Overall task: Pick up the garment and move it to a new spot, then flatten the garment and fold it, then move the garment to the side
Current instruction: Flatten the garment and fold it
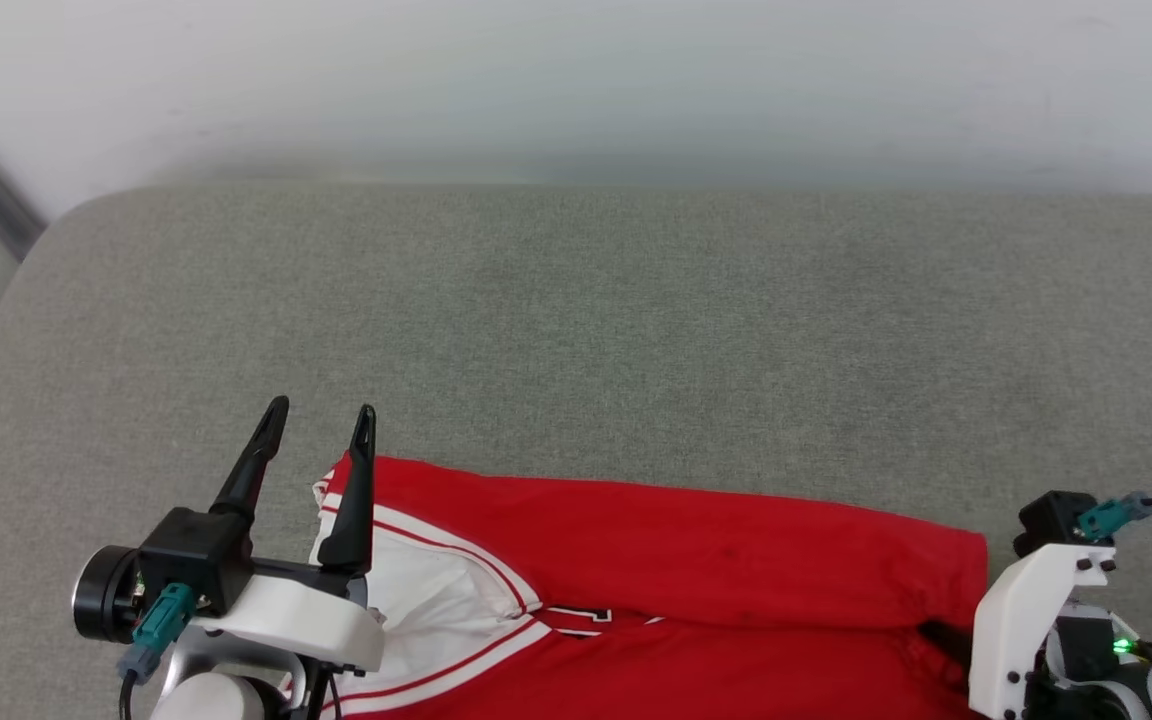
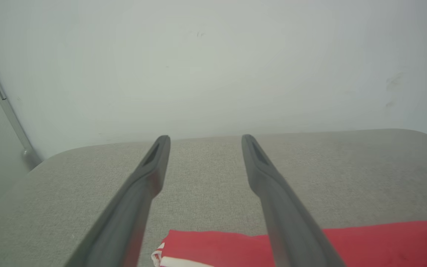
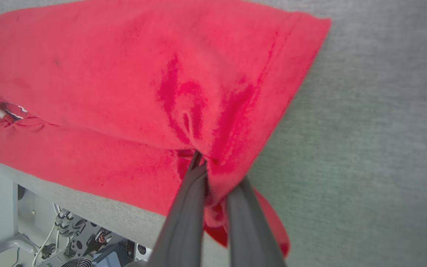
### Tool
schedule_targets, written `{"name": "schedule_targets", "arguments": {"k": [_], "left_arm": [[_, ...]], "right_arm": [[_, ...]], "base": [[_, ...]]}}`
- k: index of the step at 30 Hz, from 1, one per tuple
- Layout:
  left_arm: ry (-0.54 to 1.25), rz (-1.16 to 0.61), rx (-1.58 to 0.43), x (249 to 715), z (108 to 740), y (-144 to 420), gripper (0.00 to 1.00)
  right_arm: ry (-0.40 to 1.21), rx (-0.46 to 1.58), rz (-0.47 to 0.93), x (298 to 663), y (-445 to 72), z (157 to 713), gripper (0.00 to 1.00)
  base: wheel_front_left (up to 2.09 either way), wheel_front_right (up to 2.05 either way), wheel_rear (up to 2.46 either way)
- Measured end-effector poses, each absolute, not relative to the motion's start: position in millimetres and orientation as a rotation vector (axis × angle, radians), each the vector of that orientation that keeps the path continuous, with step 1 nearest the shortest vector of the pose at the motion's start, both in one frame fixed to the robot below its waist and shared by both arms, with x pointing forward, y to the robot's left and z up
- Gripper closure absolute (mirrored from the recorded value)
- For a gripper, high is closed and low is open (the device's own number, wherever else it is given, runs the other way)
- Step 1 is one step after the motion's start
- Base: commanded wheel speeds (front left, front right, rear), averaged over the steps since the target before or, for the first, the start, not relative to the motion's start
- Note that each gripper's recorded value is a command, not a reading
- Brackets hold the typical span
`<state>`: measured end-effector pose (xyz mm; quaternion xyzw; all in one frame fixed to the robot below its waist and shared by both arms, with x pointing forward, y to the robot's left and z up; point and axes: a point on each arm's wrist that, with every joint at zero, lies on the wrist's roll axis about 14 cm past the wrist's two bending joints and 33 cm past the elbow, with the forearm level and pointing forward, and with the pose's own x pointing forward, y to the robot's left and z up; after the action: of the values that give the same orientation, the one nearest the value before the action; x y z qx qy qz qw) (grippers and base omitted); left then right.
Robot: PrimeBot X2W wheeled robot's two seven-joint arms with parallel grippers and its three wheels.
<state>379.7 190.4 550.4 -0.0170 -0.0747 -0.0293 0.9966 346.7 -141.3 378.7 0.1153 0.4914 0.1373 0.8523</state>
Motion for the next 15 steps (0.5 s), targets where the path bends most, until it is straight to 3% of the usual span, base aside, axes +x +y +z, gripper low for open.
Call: {"name": "schedule_targets", "arguments": {"k": [15], "left_arm": [[-0.171,-0.098,-0.03,380,559,174,0.0]], "right_arm": [[0.858,0.267,-0.098,353,-281,425,1.0]], "base": [[0.0,0.0,0.0]]}}
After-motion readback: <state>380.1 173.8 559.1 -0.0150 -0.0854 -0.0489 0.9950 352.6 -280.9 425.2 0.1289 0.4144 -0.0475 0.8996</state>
